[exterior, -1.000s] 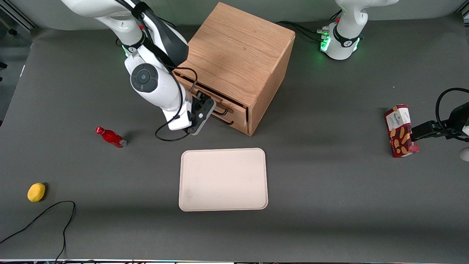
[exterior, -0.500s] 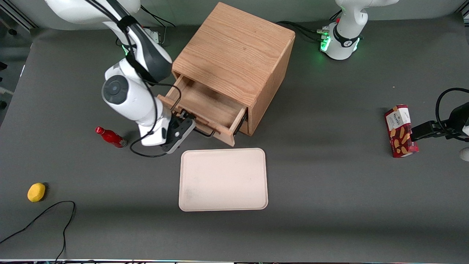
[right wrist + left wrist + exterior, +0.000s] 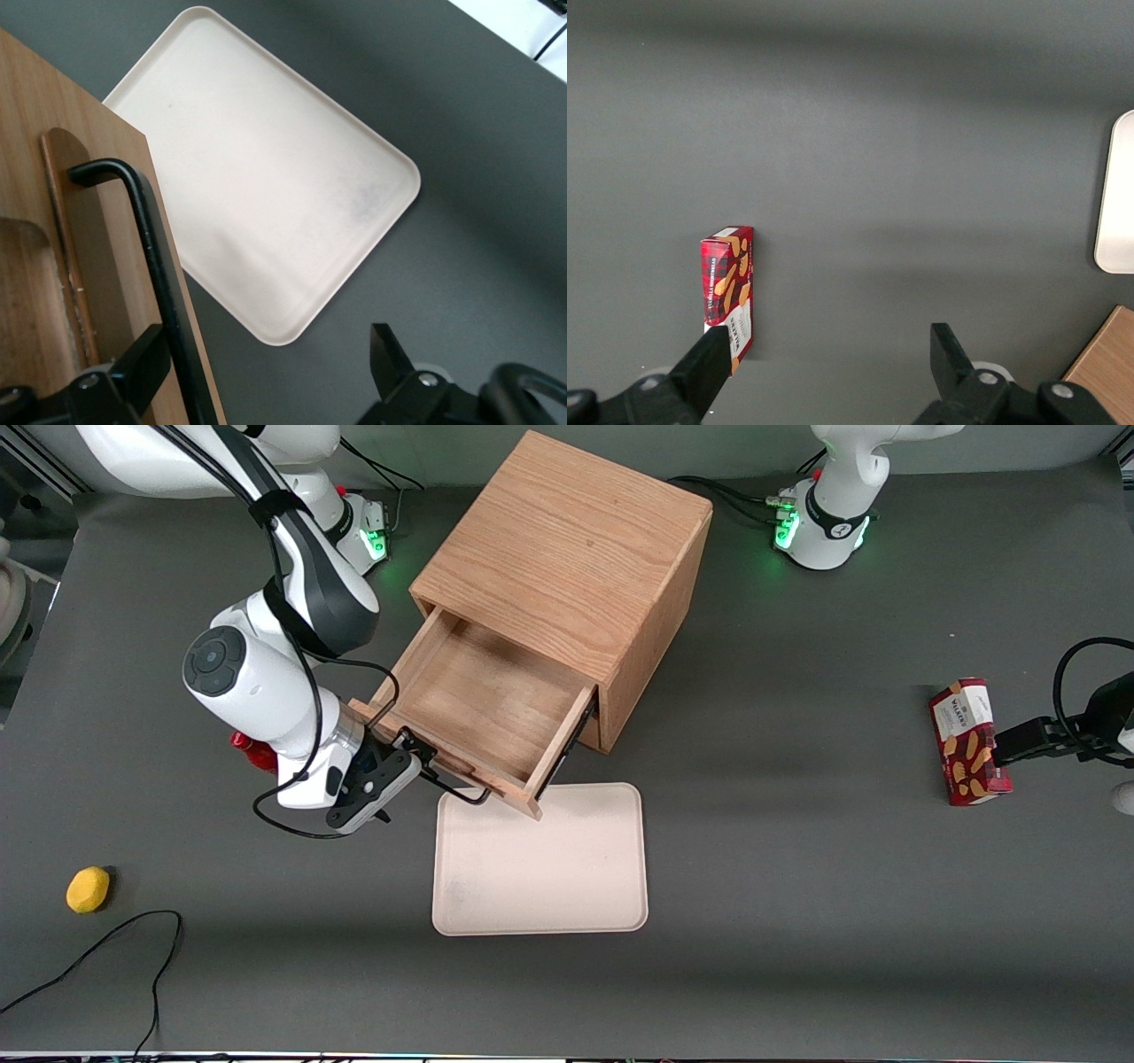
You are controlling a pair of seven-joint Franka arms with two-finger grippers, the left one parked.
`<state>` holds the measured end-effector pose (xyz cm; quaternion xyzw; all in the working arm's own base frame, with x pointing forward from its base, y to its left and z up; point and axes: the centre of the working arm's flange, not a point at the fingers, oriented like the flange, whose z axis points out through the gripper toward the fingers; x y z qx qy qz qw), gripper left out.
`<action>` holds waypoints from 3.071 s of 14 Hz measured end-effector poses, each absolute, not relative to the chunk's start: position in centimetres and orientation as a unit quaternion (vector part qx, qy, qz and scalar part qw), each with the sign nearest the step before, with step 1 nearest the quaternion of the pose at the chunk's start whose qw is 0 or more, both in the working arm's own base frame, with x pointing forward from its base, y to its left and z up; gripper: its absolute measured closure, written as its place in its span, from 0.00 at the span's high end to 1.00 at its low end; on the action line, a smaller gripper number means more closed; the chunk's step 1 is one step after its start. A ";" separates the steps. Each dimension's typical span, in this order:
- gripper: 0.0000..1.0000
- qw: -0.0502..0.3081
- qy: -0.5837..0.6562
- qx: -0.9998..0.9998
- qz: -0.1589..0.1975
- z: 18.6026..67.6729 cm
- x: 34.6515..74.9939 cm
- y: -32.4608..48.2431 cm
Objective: Open upper drawer
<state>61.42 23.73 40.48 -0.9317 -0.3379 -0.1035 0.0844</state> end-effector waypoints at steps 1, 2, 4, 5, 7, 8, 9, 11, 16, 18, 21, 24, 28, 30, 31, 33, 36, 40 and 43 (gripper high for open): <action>1.00 0.083 -0.335 -0.933 -0.105 40.4 61.6 23.4; 1.00 0.082 -0.330 -0.934 -0.110 40.5 62.0 22.9; 1.00 0.080 -0.319 -0.937 -0.121 40.4 62.8 21.8; 1.00 0.080 -0.315 -0.938 -0.122 40.3 63.0 21.4; 1.00 0.080 -0.313 -0.938 -0.124 40.5 63.3 21.2; 1.00 0.078 -0.310 -0.939 -0.129 40.7 63.5 20.9; 1.00 0.075 -0.304 -0.939 -0.140 41.0 64.0 20.2; 1.00 0.068 -0.289 -0.942 -0.153 42.0 65.1 18.4; 1.00 0.051 -0.263 -0.949 -0.163 49.3 65.4 14.5; 1.00 0.065 -0.207 -0.968 -0.124 53.7 63.0 11.5; 1.00 0.068 -0.064 -0.994 -0.052 58.2 58.8 6.5; 1.00 0.030 -0.004 -1.000 0.002 59.0 56.2 3.9; 1.00 0.013 0.020 -0.999 0.027 58.8 55.5 1.8; 1.00 0.011 0.027 -0.999 0.029 59.3 55.0 1.0; 1.00 0.010 0.027 -0.999 0.030 59.5 54.9 1.0; 1.00 0.009 0.027 -0.999 0.029 59.4 54.9 0.9; 1.00 0.010 0.026 -1.000 0.004 58.4 56.2 1.0; 1.00 -0.024 -0.015 -1.000 0.001 53.0 60.0 3.9; 1.00 -0.042 -0.127 -0.991 -0.030 49.0 63.6 7.0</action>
